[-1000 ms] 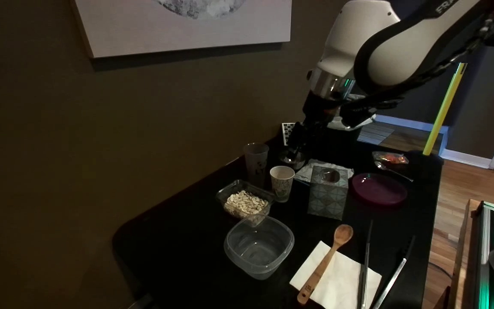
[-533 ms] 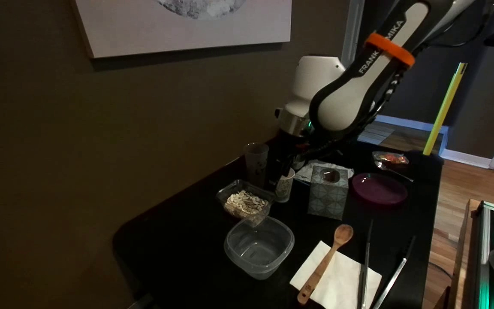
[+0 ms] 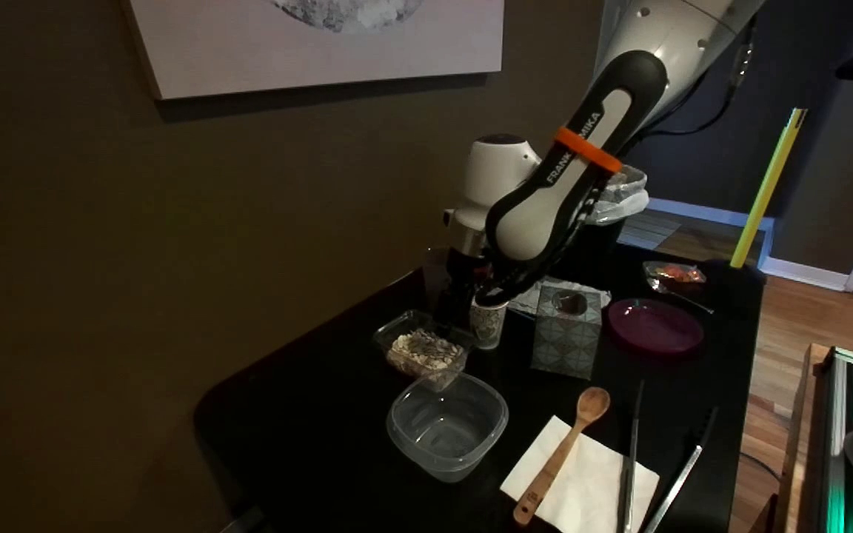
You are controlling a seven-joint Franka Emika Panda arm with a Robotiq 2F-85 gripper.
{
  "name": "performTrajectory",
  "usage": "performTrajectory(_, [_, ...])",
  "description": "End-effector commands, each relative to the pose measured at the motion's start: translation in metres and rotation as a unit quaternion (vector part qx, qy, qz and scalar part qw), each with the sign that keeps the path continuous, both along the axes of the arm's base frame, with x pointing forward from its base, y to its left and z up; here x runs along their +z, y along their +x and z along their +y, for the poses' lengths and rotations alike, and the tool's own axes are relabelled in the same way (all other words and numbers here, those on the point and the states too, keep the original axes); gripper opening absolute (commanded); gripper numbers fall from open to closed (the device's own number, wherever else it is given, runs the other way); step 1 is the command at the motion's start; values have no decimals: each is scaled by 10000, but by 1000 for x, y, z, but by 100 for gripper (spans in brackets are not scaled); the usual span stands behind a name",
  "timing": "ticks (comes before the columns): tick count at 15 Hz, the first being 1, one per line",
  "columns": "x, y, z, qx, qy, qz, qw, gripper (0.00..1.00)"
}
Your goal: Move some white objects from the bowl to the paper towel, then wrap the and put them in the bin
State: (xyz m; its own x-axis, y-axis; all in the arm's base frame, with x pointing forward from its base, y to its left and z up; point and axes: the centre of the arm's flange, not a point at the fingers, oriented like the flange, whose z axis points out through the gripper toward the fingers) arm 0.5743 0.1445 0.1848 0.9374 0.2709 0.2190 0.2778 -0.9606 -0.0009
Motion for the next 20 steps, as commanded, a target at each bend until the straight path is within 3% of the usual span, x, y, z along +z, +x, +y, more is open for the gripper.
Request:
performTrajectory(1, [-25,31,30,-133,-37,-38,9999,100])
performTrajectory(3, [-31,39,40,-183,-43,-54,9998,100])
performTrajectory(4, [-34,42,44,-205,-68,-71,9997,76])
performTrajectory(5, [-36,44,47,-216,-85,-94,9997,75])
performTrajectory(13, [-44,55,45,-465,-193,-103,9987,12])
performTrajectory(16, [-54,51,47,-456,-216,-16,9987,11])
performTrajectory(20, [-65,47,49,-435,-239,103,9987,29])
